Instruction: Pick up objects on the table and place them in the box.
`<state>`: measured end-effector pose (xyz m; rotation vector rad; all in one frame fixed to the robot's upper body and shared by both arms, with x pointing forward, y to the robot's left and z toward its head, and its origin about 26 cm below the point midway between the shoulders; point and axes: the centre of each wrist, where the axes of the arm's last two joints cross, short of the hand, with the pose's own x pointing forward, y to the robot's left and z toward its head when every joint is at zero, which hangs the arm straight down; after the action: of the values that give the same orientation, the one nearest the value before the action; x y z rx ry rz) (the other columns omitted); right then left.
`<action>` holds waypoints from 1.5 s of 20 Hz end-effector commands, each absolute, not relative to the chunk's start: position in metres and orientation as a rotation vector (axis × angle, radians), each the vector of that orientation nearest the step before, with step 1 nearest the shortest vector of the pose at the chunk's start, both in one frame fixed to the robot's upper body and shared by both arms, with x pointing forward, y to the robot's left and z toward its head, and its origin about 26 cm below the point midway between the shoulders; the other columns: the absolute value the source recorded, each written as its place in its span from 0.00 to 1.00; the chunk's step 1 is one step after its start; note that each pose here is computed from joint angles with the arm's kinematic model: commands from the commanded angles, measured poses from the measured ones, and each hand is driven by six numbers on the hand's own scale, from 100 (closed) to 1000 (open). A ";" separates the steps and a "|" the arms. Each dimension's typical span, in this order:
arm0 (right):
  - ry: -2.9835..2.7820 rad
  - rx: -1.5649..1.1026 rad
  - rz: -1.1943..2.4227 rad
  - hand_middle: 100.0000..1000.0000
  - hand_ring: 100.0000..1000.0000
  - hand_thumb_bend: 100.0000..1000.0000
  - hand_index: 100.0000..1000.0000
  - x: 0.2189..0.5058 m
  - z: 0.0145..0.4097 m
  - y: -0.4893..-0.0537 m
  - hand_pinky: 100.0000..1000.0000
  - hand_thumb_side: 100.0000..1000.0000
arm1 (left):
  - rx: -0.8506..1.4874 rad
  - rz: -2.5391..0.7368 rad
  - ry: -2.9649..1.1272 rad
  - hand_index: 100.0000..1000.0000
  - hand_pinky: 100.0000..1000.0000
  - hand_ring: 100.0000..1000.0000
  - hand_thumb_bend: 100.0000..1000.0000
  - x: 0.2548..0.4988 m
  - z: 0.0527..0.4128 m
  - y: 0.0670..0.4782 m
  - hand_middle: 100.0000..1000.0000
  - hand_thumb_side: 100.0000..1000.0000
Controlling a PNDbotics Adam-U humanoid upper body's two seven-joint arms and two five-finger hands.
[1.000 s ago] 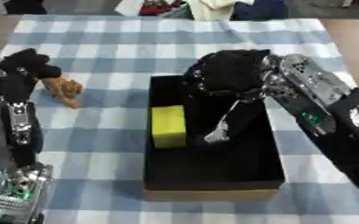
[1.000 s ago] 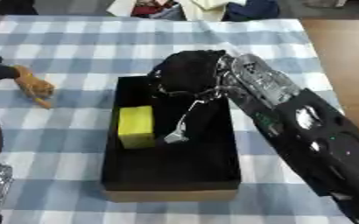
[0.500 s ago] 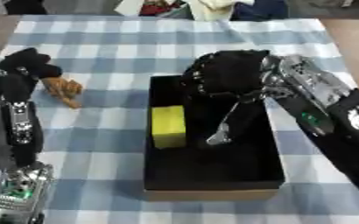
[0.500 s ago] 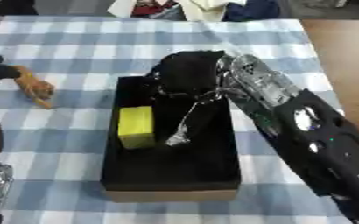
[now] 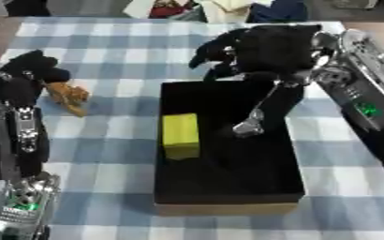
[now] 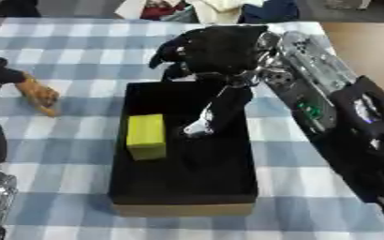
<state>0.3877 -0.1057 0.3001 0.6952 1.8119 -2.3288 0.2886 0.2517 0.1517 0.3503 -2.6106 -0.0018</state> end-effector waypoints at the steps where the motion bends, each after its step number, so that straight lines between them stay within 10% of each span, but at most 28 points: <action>1: 1.353 0.620 -2.418 0.92 0.99 0.41 0.77 0.381 0.323 -0.117 0.93 1.00 | 0.361 -0.020 -2.633 0.73 0.55 0.54 0.08 0.287 0.158 0.254 0.56 0.78; 9: 1.773 0.533 -2.291 0.83 0.91 0.00 0.79 0.363 0.356 -0.164 0.86 0.96 | 0.391 -0.036 -2.648 0.73 0.55 0.54 0.07 0.287 0.159 0.260 0.56 0.77; 30: 2.936 -0.102 -1.458 0.66 0.79 0.00 0.73 0.326 0.345 -0.251 0.79 0.70 | 0.805 -0.330 -2.737 0.74 0.57 0.56 0.00 0.273 0.176 0.325 0.56 0.69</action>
<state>0.3338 -0.2460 0.3334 -0.1114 2.9474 -1.5017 0.2751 0.3176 0.1644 0.7523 -2.7059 -0.2827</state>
